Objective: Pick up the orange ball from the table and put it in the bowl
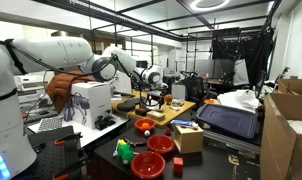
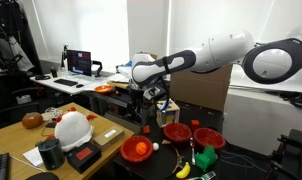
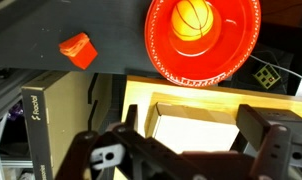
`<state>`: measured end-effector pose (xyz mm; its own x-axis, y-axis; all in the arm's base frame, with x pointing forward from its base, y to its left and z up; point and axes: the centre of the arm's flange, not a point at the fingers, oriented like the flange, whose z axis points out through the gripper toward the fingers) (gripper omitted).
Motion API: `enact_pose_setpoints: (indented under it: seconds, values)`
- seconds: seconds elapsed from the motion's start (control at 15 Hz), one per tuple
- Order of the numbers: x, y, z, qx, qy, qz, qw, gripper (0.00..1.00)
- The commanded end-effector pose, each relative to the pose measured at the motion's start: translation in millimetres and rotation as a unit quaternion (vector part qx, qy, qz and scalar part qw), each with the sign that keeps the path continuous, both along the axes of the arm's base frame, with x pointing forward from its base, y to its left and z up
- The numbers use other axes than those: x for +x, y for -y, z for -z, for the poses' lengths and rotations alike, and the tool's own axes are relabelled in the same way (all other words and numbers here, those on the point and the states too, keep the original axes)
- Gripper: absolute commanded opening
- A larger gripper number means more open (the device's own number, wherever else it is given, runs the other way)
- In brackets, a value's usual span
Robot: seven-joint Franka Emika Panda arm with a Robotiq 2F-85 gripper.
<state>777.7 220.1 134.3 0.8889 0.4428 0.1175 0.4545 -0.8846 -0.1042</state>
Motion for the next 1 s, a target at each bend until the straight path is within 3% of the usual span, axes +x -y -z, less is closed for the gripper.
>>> enact_pose_setpoints:
  seconds: [0.0,0.53,0.93]
  values:
    - [-23,12,-52,-0.016,-0.009,0.009,0.9998,1.00]
    - [-59,23,-129,-0.027,-0.026,0.006,0.9993,1.00]
    - [-68,46,-158,-0.037,-0.056,0.034,0.9972,1.00]
